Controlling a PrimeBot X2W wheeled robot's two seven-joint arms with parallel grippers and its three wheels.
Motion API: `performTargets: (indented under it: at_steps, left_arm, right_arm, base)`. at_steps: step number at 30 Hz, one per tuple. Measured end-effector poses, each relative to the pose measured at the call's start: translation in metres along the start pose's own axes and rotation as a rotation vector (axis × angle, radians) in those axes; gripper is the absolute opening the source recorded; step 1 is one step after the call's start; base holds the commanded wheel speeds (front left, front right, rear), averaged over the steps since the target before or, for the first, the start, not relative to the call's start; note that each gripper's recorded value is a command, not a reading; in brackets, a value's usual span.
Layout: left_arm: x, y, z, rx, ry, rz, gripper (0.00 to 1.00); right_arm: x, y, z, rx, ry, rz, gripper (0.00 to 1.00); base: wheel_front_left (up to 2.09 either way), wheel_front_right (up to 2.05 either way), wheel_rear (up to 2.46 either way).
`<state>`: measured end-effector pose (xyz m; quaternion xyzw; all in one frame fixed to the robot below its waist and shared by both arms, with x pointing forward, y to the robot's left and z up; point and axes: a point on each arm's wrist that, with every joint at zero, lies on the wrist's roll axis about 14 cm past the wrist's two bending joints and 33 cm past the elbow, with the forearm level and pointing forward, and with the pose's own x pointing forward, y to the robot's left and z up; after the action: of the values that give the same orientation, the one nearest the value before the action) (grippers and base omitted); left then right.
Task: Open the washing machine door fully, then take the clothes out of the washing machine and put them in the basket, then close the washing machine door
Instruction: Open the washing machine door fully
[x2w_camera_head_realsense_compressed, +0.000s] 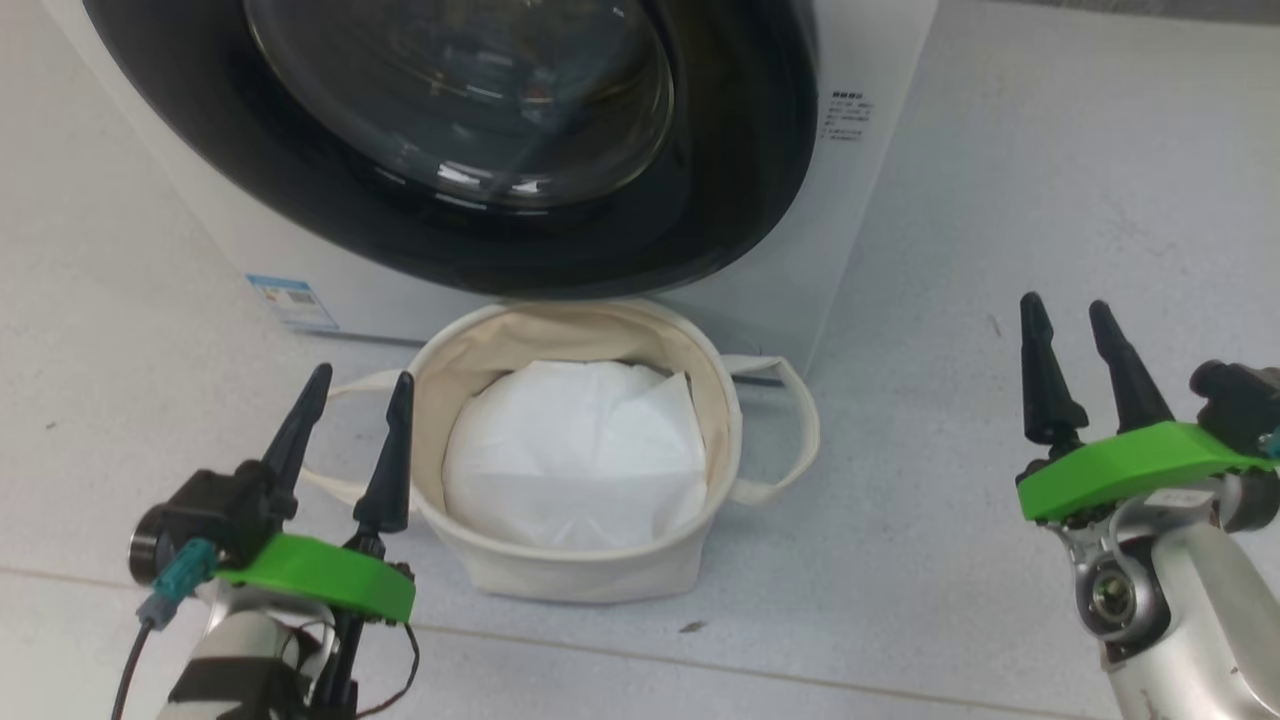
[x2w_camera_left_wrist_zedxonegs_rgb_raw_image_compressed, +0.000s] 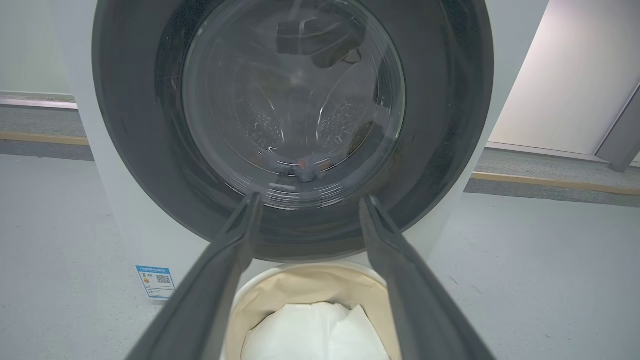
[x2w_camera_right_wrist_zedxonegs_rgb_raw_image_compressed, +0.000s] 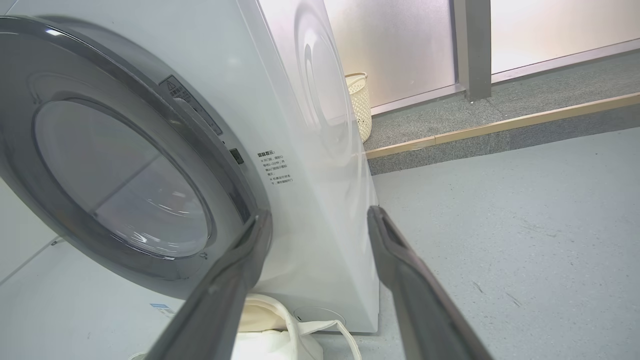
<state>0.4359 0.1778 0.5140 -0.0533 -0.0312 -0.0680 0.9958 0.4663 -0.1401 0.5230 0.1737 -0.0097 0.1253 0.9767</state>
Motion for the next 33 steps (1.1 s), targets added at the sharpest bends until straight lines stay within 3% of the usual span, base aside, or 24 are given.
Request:
performTargets:
  at_steps: [6, 16, 17, 18, 28, 33]
  left_arm:
    - [0.013, 0.005, -0.008, -0.009, 0.008, 0.014, 1.00]
    - [0.037, 0.011, -0.024, -0.008, 0.028, 0.017, 1.00]
    - [0.039, 0.012, -0.026, -0.011, 0.030, 0.022, 1.00]
    - [0.039, 0.012, -0.026, -0.011, 0.030, 0.022, 1.00]
    - [0.046, 0.018, -0.038, -0.008, 0.045, 0.033, 1.00]
    - [0.048, 0.023, -0.044, -0.005, 0.055, 0.050, 1.00]
  right_arm:
    - [0.016, -0.005, -0.005, 0.041, -0.010, 0.002, 1.00]
    - [0.049, -0.016, 0.009, 0.287, -0.091, -0.008, 1.00]
    - [0.053, -0.018, 0.012, 0.329, -0.102, -0.010, 0.65]
    - [0.053, -0.018, 0.012, 0.329, -0.102, -0.010, 0.00]
    - [0.090, -0.016, 0.035, 0.566, -0.133, 0.047, 0.00]
    - [0.109, -0.012, 0.028, 0.696, -0.092, 0.072, 0.00]
  base:
    - [0.00, 0.00, 0.00]
    - [0.00, 0.00, 0.00]
    - [0.00, 0.00, 0.00]
    - [0.00, 0.00, 0.00]
    - [0.00, 0.00, 0.00]
    - [0.00, 0.00, 0.00]
